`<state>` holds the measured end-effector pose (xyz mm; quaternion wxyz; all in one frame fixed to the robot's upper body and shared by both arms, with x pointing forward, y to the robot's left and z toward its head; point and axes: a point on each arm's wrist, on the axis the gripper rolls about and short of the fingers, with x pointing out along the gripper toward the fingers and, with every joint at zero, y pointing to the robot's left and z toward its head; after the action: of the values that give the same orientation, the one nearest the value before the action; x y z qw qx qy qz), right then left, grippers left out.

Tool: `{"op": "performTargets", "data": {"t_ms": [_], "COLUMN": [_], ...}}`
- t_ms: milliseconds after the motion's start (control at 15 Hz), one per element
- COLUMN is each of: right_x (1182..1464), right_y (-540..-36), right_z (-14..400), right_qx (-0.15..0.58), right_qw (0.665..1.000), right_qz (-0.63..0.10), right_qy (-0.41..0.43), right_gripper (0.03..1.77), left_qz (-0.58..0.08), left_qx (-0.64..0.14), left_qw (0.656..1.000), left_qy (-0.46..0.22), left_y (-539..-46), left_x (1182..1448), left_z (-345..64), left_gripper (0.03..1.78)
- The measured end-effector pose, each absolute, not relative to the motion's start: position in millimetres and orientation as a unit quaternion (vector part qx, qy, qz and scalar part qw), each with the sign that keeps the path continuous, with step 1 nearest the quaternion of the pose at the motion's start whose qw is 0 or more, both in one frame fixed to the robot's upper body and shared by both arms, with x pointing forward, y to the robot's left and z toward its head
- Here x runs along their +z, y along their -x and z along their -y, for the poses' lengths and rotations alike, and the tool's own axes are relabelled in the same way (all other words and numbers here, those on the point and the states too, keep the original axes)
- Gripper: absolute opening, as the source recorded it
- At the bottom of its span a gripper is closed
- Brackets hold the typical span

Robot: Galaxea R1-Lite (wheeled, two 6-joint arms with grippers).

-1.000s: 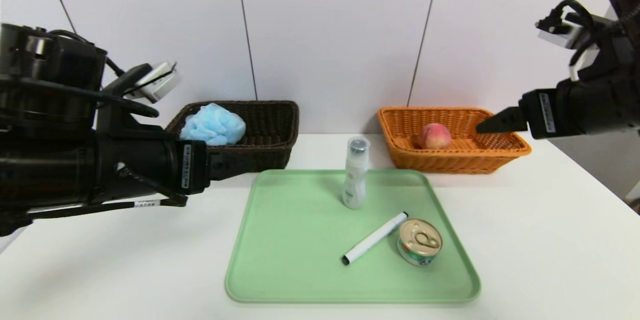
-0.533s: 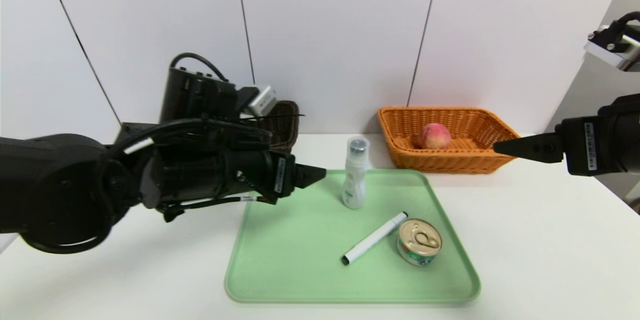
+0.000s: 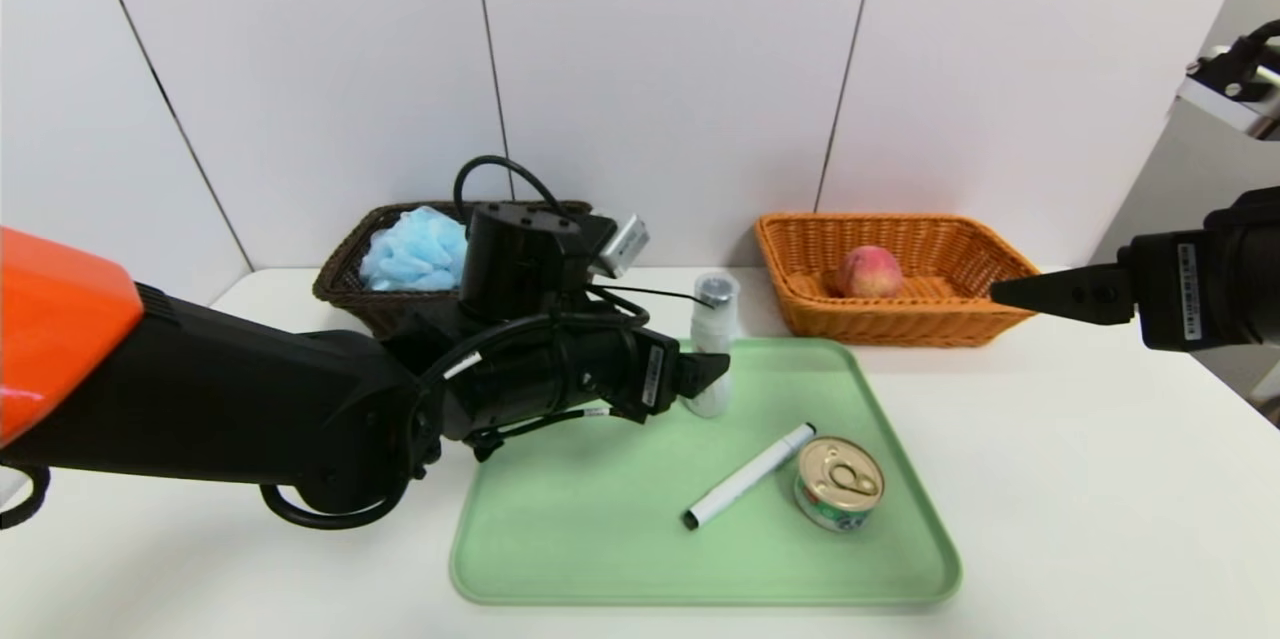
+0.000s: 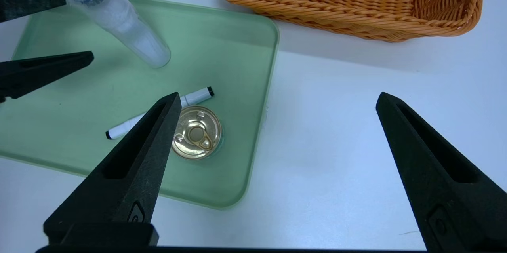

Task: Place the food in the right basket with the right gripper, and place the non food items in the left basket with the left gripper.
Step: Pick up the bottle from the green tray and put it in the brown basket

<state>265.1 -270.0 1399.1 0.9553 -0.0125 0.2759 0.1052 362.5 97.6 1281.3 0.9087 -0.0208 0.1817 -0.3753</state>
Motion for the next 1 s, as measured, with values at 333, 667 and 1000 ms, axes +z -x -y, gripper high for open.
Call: {"op": "performTargets", "data": {"t_ms": [333, 667, 1000], "right_x": [1399, 1398, 1397], "right_y": [-265, -264, -264], "right_z": [271, 271, 272], "right_qx": [0.101, 0.099, 0.098], "right_qw": [0.955, 0.955, 0.955], "right_qz": [-0.277, -0.279, -0.281], "right_qy": [0.014, 0.014, 0.014], "right_gripper": [1.69, 1.69, 1.69], "left_qz": [-0.154, -0.129, -0.119], "left_qx": [-0.390, -0.410, -0.413], "left_qw": [0.908, 0.903, 0.903], "left_qy": [0.020, 0.008, 0.011], "left_y": [-368, -368, -377], "left_x": [1268, 1253, 1238], "left_z": [-82, -66, -53], "left_gripper": [1.69, 1.69, 1.69]}}
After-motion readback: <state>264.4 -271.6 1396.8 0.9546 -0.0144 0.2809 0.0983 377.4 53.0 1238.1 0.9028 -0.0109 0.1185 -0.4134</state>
